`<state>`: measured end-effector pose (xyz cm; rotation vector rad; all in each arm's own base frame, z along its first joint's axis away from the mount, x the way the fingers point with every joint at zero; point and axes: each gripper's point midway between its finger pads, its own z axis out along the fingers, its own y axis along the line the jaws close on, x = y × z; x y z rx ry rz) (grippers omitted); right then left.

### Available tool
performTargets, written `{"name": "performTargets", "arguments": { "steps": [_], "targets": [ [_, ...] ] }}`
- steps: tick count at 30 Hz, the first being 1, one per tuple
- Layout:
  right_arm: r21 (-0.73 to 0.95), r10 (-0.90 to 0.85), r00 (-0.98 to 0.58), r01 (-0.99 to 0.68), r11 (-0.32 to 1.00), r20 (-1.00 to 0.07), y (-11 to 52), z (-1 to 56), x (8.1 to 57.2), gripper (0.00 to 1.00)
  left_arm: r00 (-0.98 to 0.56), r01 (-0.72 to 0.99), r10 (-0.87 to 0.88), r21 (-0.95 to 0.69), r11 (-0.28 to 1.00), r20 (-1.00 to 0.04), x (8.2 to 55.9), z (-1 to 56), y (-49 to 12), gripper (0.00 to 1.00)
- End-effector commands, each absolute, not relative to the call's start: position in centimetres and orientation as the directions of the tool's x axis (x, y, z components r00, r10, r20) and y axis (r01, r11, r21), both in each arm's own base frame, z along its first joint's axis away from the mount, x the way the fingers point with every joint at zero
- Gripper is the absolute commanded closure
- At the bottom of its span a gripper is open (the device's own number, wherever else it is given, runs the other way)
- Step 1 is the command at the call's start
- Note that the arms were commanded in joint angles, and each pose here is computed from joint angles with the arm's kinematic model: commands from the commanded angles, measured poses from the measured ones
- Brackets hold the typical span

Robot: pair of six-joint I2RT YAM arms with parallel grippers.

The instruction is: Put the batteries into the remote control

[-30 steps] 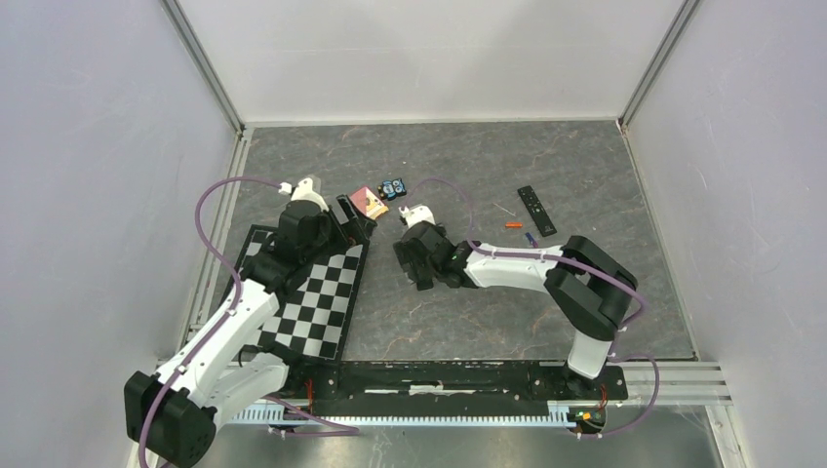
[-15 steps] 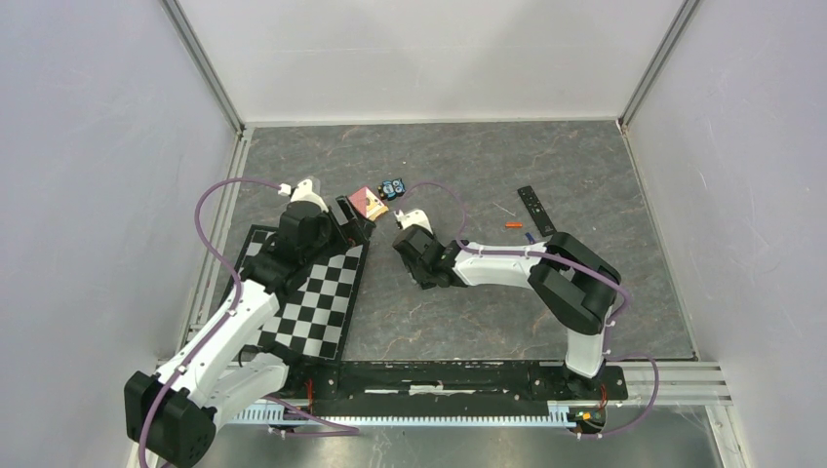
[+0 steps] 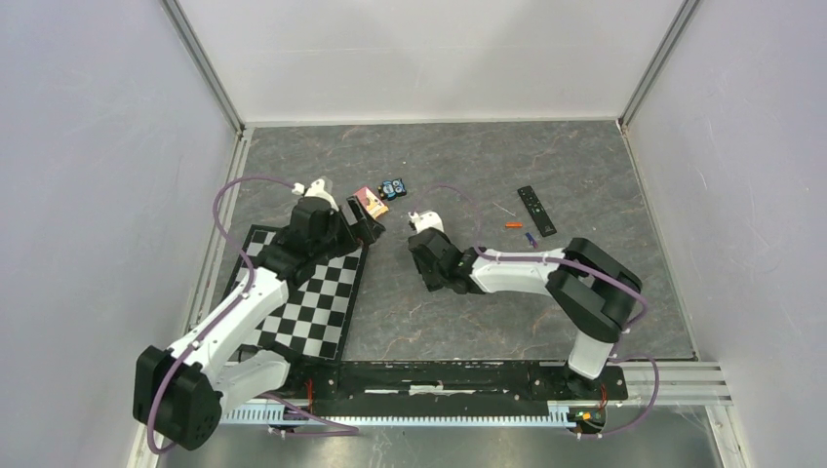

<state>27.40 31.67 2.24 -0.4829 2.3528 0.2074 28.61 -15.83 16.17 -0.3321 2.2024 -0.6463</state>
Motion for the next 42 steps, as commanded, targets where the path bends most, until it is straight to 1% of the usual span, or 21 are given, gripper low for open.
{"name": "performTargets", "arguments": {
  "steps": [1, 7, 11, 12, 16, 19, 21, 23, 26, 31, 33, 34, 36, 38, 40, 41, 42],
  "targets": [
    [0.097, -0.180, -0.552, -0.436, 0.895, -0.814, 32.3, 7.4, 28.8, 0.70, -0.691, 0.038, -0.435, -0.630, 0.776, -0.577, 28.9, 16.2, -18.4, 0.00],
    [0.120, -0.159, -0.466, -0.513, 0.850, -0.871, 31.3, 9.6, 28.8, 0.70, -0.780, 0.140, -0.367, -0.712, 0.688, -0.507, 28.6, 15.6, -22.0, 0.00],
    [0.133, -0.141, -0.412, -0.567, 0.813, -0.900, 30.9, 11.2, 28.7, 0.69, -0.828, 0.160, -0.330, -0.755, 0.636, -0.454, 28.3, 14.9, -23.7, 0.00],
    [0.133, -0.139, -0.397, -0.584, 0.801, -0.907, 31.0, 11.7, 28.6, 0.70, -0.829, 0.178, -0.327, -0.767, 0.616, -0.454, 28.4, 15.2, -24.2, 0.00],
    [0.119, -0.145, -0.344, -0.641, 0.758, -0.928, 31.4, 13.1, 28.2, 0.70, -0.849, 0.149, -0.337, -0.795, 0.588, -0.408, 28.6, 14.6, -25.0, 0.00],
    [0.141, -0.118, -0.346, -0.637, 0.758, -0.931, 31.7, 13.9, 28.5, 0.70, -0.860, 0.146, -0.347, -0.831, 0.536, -0.375, 28.6, 14.8, -25.8, 0.01],
    [0.185, -0.070, -0.372, -0.608, 0.772, -0.926, 31.9, 14.6, 28.9, 0.70, -0.853, 0.157, -0.365, -0.850, 0.502, -0.373, 28.7, 15.3, -26.2, 0.02],
    [0.250, -0.016, -0.393, -0.615, 0.748, -0.920, 32.8, 15.7, 28.8, 0.70, -0.841, 0.168, -0.384, -0.858, 0.485, -0.381, 28.8, 15.6, -26.3, 0.05],
    [0.322, 0.041, -0.421, -0.625, 0.711, -0.906, 33.8, 16.9, 28.3, 0.70, -0.824, 0.181, -0.404, -0.860, 0.478, -0.398, 29.2, 16.0, -26.3, 0.15],
    [0.382, 0.082, -0.454, -0.624, 0.681, -0.887, 34.5, 17.8, 27.9, 0.70, -0.810, 0.193, -0.418, -0.860, 0.472, -0.411, 29.5, 16.4, -27.0, 0.35],
    [0.396, 0.092, -0.463, -0.618, 0.679, -0.881, 34.7, 17.9, 27.9, 0.70, -0.813, 0.208, -0.411, -0.865, 0.456, -0.412, 29.5, 16.7, -27.6, 0.48],
    [0.402, 0.098, -0.466, -0.615, 0.679, -0.879, 34.7, 18.0, 27.9, 0.70, -0.816, 0.207, -0.409, -0.867, 0.453, -0.409, 29.5, 16.7, -27.8, 0.52],
    [0.407, 0.105, -0.467, -0.614, 0.676, -0.878, 34.8, 18.2, 27.9, 0.70, -0.821, 0.214, -0.398, -0.867, 0.450, -0.409, 29.4, 16.7, -28.2, 0.64],
    [0.417, 0.100, -0.473, -0.632, 0.653, -0.875, 35.1, 18.4, 27.6, 0.69, -0.827, 0.224, -0.384, -0.866, 0.447, -0.412, 29.1, 16.5, -28.3, 0.79],
    [0.420, 0.089, -0.481, -0.642, 0.642, -0.872, 34.9, 18.5, 27.6, 0.66, -0.825, 0.265, -0.359, -0.859, 0.438, -0.437, 28.8, 16.8, -28.5, 0.94],
    [0.420, 0.080, -0.485, -0.651, 0.632, -0.871, 34.6, 18.5, 27.6, 0.62, -0.821, 0.282, -0.348, -0.851, 0.443, -0.453, 28.8, 16.8, -28.5, 0.98],
    [0.420, 0.064, -0.487, -0.672, 0.610, -0.871, 34.4, 18.7, 27.4, 0.55, -0.815, 0.302, -0.335, -0.840, 0.450, -0.473, 28.7, 16.8, -28.4, 0.98]
  ]
}}
